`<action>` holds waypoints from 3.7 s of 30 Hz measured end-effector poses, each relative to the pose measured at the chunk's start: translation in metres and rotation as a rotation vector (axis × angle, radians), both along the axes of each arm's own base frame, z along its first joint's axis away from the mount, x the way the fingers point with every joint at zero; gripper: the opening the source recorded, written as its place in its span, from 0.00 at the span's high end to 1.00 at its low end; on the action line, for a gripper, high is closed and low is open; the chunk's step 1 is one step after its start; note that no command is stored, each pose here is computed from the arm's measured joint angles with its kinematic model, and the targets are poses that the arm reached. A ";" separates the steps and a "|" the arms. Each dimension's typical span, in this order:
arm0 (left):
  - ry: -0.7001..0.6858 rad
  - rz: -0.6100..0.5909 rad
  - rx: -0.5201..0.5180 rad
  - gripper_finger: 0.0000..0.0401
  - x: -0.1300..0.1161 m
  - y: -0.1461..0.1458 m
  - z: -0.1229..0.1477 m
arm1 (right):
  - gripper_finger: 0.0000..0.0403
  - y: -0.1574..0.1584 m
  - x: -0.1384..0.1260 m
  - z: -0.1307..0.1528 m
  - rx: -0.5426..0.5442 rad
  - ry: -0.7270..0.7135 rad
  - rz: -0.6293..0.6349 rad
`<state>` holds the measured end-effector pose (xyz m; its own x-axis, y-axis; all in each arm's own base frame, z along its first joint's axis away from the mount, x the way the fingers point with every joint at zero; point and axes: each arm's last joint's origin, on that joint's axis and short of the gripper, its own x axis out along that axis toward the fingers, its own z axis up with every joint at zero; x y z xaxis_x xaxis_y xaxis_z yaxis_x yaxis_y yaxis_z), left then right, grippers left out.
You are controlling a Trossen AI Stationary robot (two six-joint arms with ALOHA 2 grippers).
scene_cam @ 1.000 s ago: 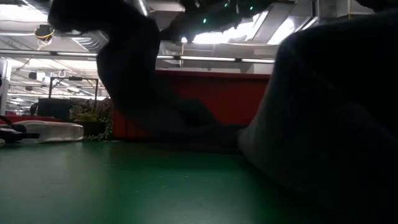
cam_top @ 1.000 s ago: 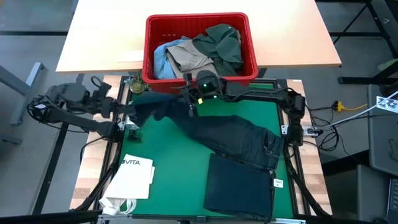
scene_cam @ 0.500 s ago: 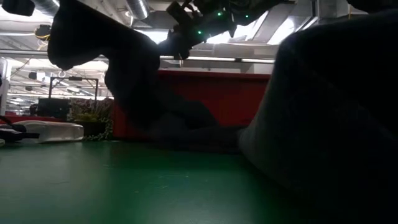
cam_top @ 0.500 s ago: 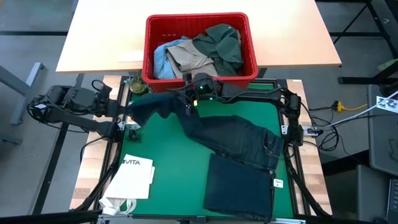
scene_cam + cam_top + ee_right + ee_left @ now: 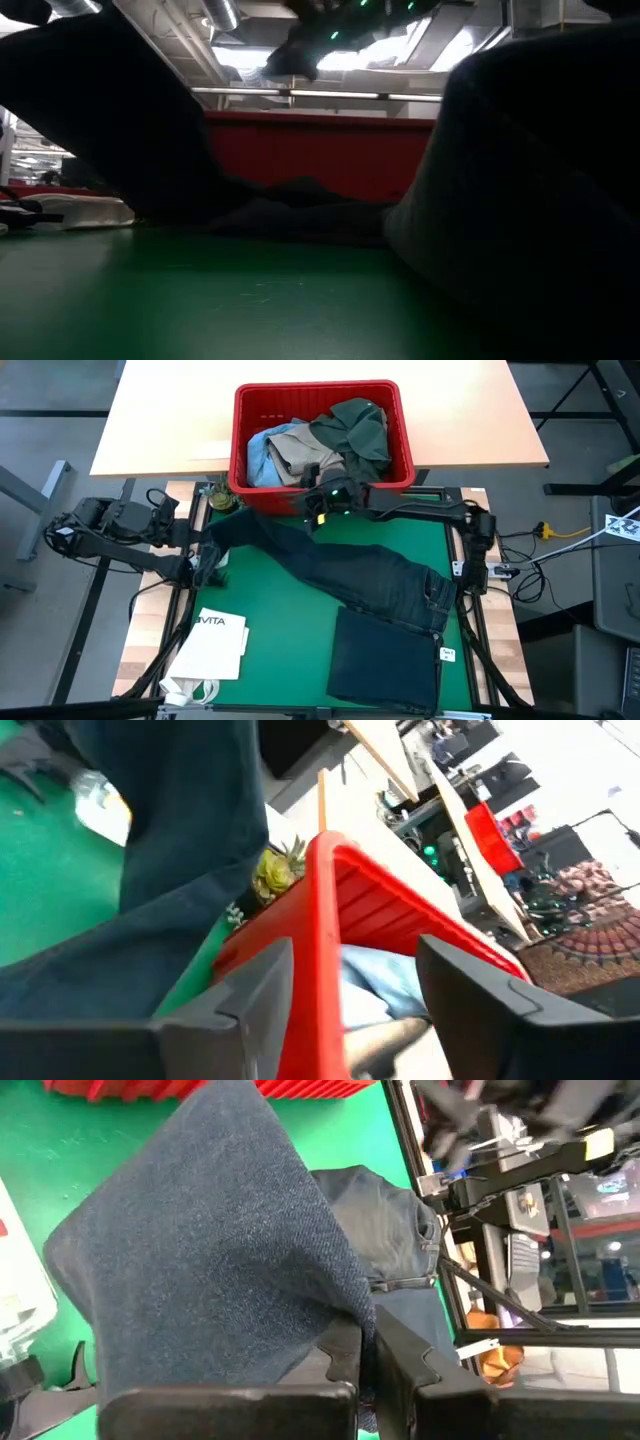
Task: Fold Laundry from Bin
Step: Fold the dark blue pants
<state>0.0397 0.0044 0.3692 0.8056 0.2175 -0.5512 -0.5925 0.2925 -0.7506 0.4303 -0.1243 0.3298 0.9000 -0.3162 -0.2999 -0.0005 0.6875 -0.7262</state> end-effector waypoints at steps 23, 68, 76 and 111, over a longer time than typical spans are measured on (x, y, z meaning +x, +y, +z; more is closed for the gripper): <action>-0.001 0.000 0.000 1.00 0.000 0.000 0.000 | 0.46 0.054 -0.039 -0.061 0.477 0.734 0.432; -0.009 0.005 -0.081 0.98 0.000 -0.001 0.000 | 0.46 -0.006 0.002 -0.138 -0.063 0.758 -0.431; -0.063 0.034 -0.131 0.98 0.009 -0.002 0.004 | 0.46 -0.004 0.003 -0.138 -0.045 0.754 -0.407; -0.038 -0.170 -0.202 0.98 0.140 -0.023 -0.002 | 0.46 0.041 0.004 -0.093 0.119 0.667 0.025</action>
<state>0.1800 -0.0189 0.3676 0.8421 -0.0343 -0.5383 -0.5179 0.2276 -0.8246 0.4342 -0.0832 0.2369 0.5168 -0.2284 -0.8251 -0.4390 0.7567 -0.4844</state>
